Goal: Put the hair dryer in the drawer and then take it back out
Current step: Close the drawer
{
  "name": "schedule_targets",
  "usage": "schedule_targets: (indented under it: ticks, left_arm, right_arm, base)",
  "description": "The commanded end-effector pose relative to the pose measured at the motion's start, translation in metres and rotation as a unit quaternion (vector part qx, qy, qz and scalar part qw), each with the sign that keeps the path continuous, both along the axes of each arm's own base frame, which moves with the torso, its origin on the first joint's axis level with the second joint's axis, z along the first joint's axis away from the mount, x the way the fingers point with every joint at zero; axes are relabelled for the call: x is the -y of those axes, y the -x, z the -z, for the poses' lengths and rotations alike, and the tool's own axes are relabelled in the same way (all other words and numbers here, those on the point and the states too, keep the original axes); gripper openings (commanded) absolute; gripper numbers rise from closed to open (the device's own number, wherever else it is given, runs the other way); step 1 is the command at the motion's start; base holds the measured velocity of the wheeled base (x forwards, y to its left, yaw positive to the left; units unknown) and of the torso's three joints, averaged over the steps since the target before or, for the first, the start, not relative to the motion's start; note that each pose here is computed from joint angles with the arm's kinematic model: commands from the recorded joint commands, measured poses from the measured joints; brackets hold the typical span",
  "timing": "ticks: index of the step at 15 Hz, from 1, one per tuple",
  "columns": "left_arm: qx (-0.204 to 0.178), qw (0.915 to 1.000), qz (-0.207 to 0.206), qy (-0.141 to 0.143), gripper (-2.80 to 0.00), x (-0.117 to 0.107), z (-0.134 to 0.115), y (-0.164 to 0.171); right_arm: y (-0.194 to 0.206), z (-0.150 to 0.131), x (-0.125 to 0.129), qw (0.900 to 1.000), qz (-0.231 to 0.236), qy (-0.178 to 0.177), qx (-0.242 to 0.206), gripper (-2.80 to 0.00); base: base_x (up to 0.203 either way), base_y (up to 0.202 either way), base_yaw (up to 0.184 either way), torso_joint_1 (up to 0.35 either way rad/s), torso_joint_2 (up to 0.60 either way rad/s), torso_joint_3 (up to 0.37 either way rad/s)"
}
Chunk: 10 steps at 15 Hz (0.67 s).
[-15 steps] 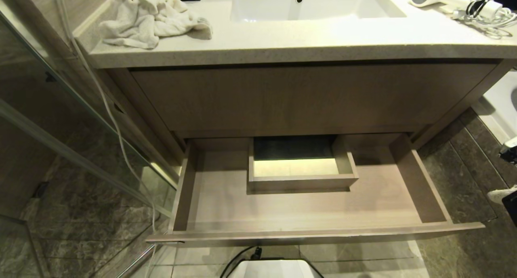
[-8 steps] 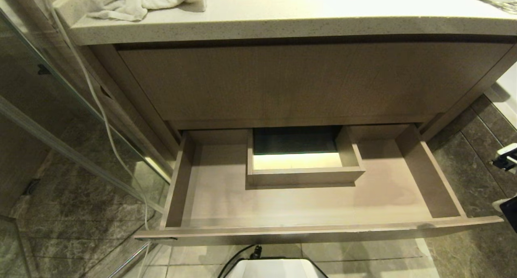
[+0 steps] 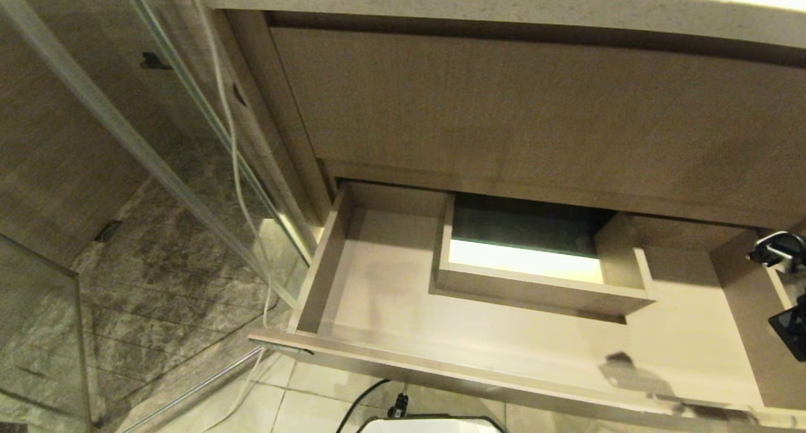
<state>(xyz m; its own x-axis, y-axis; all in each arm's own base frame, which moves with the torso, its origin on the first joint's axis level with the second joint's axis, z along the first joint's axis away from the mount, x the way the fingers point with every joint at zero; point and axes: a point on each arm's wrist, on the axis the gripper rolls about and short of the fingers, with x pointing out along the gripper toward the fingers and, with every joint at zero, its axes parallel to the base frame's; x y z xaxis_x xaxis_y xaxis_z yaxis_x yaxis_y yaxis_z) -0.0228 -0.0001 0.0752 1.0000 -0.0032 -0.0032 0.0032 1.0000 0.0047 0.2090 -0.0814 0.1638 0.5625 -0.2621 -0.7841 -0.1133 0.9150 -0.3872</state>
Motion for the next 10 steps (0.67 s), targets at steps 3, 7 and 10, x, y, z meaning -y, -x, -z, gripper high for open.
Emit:
schedule_targets:
  ticks: [3,7,10]
  left_arm:
    - [-0.001,1.0000,0.000,0.000,-2.80,0.000,0.000,0.000]
    - [-0.001,1.0000,0.000,0.000,-2.80,0.000,0.000,0.000]
    - [-0.001,1.0000,0.000,0.000,-2.80,0.000,0.000,0.000]
  right_arm:
    - [-0.013,0.000,0.005,1.000,-0.001,-0.001,-0.006,-2.80]
    - [-0.012,-0.004,0.007,1.000,0.003,0.004,0.004,-2.80]
    - [-0.013,-0.008,0.008,1.000,0.007,0.010,0.021,-2.80]
  base:
    - [0.000,-0.007,0.140,0.034,0.26,0.254]
    - [0.000,-0.001,0.017,0.103,0.09,0.181]
    - [0.000,0.000,0.000,0.035,0.01,0.063]
